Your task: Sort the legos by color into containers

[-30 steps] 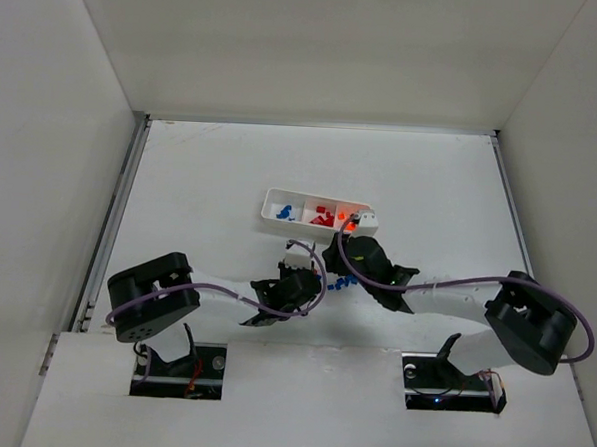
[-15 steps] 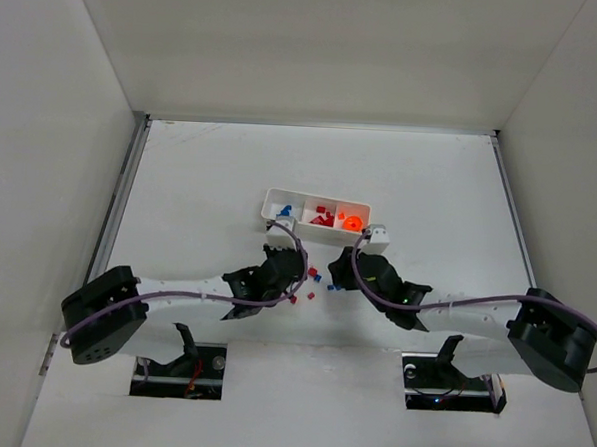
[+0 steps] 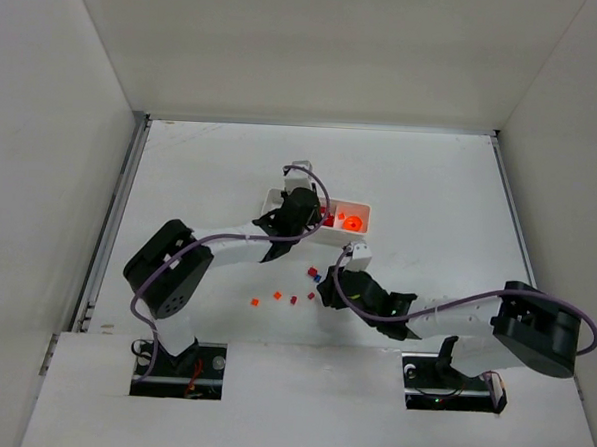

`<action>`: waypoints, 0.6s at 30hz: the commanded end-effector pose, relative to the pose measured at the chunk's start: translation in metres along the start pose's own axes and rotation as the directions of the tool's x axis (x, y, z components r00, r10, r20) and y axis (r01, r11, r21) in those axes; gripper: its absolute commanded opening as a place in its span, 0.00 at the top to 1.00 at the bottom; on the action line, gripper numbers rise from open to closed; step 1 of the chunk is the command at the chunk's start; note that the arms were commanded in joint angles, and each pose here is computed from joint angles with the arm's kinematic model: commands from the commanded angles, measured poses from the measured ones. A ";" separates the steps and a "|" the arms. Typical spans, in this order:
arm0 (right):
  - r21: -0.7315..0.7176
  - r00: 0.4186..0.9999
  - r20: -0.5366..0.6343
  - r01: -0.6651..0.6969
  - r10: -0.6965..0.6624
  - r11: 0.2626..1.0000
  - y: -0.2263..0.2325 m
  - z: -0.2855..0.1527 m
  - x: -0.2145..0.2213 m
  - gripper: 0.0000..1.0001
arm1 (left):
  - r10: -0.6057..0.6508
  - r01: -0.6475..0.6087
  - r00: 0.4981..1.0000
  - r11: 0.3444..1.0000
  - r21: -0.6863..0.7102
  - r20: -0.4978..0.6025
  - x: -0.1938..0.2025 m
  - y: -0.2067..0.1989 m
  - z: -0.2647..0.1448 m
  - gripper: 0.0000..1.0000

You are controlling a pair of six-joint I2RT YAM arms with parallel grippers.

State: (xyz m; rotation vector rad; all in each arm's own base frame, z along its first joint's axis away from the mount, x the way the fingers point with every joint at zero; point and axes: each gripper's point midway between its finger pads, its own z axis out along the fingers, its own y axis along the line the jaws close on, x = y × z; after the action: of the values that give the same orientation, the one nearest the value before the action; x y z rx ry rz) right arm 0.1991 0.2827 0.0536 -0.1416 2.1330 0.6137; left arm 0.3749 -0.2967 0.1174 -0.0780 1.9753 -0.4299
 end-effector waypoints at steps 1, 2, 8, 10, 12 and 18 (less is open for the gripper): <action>-0.045 1.000 0.028 -0.007 0.008 0.999 0.031 0.003 -0.007 0.54 | -0.001 0.000 1.000 1.000 0.027 0.021 -0.016 -0.009 0.012 0.78; -0.048 1.000 0.026 0.002 0.000 0.999 0.035 0.003 -0.004 0.54 | 0.000 0.000 1.000 1.000 0.031 0.016 -0.015 -0.010 0.013 0.76; -0.081 0.999 0.027 0.027 -0.025 0.996 0.062 0.002 -0.001 0.54 | -0.021 0.019 0.999 0.999 0.049 0.027 -0.024 -0.005 0.001 0.57; -0.090 0.999 0.021 0.044 -0.042 0.995 0.070 0.002 0.003 0.53 | -0.040 0.039 0.998 0.998 0.040 0.045 -0.030 0.004 -0.007 0.56; -0.095 0.999 0.017 0.049 -0.048 0.994 0.076 0.005 0.005 0.53 | -0.070 0.068 0.996 0.997 0.031 0.052 -0.035 0.018 -0.019 0.59; -0.078 0.996 -0.015 0.091 -0.092 0.993 0.085 0.018 0.019 0.53 | -0.120 0.122 0.991 0.992 -0.024 0.054 -0.020 0.065 -0.055 0.63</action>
State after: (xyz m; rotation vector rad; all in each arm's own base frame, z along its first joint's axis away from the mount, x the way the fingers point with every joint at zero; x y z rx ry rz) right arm 0.1687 0.3546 0.0528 -0.3035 2.1352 0.6438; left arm 0.3542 -0.2333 0.1324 -0.1686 1.9518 -0.4579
